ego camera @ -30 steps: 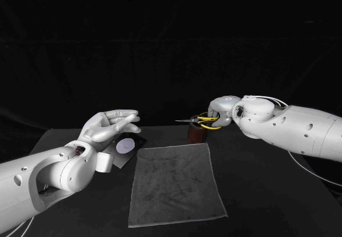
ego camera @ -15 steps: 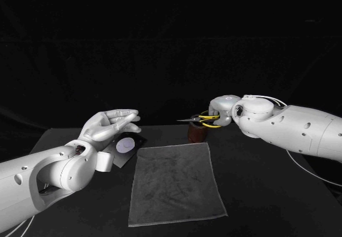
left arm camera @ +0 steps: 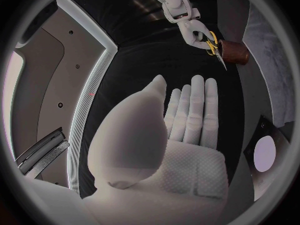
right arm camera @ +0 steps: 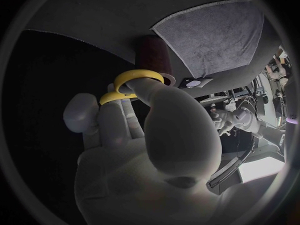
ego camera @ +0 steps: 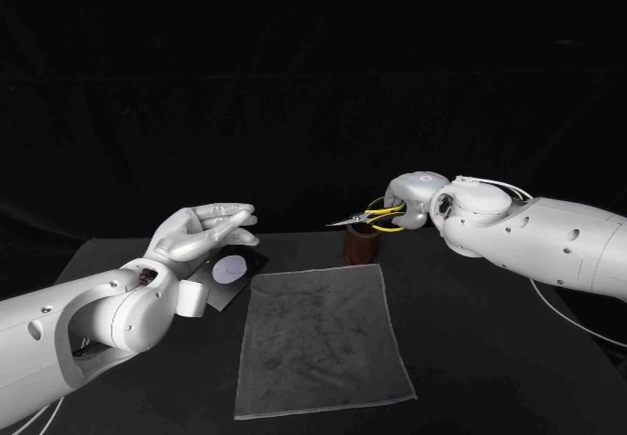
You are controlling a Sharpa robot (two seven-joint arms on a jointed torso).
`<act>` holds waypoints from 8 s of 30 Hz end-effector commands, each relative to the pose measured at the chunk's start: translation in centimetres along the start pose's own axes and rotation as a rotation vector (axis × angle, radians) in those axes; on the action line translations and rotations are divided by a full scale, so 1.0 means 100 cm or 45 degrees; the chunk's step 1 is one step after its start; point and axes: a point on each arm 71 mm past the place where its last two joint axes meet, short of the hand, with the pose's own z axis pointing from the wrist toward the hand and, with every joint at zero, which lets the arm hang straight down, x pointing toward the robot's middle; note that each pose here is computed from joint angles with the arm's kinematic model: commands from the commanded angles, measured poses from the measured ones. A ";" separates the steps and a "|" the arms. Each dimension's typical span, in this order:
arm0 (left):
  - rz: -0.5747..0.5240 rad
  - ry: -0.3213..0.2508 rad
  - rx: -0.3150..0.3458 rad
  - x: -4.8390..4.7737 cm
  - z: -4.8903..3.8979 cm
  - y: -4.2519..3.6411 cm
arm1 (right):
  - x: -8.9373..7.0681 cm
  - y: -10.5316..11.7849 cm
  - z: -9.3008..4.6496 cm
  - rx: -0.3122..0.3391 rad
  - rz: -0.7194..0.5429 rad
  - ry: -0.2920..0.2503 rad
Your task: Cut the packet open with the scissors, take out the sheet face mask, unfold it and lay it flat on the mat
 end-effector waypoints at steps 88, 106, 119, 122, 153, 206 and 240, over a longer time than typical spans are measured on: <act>0.451 0.866 -0.784 0.0579 0.0786 0.0224 | -0.005 0.133 -0.057 -0.480 0.156 -0.028; 0.432 0.868 -0.764 0.0589 0.0798 0.0228 | -0.003 0.134 -0.056 -0.491 0.161 -0.015; 0.398 0.879 -0.810 0.0571 0.0781 0.0255 | -0.006 0.130 -0.054 -0.493 0.248 -0.107; 0.403 0.877 -0.831 0.0569 0.0775 0.0270 | -0.007 0.130 -0.055 -0.503 0.294 -0.116; 0.425 0.829 -0.896 0.0509 0.0754 0.0340 | 0.000 0.106 -0.070 -0.517 0.527 0.023; 0.411 0.816 -0.938 0.0439 0.0721 0.0401 | -0.010 0.094 -0.078 -0.522 0.643 -0.036; 0.412 0.804 -0.953 0.0420 0.0706 0.0415 | -0.005 0.137 -0.077 -0.636 0.331 0.075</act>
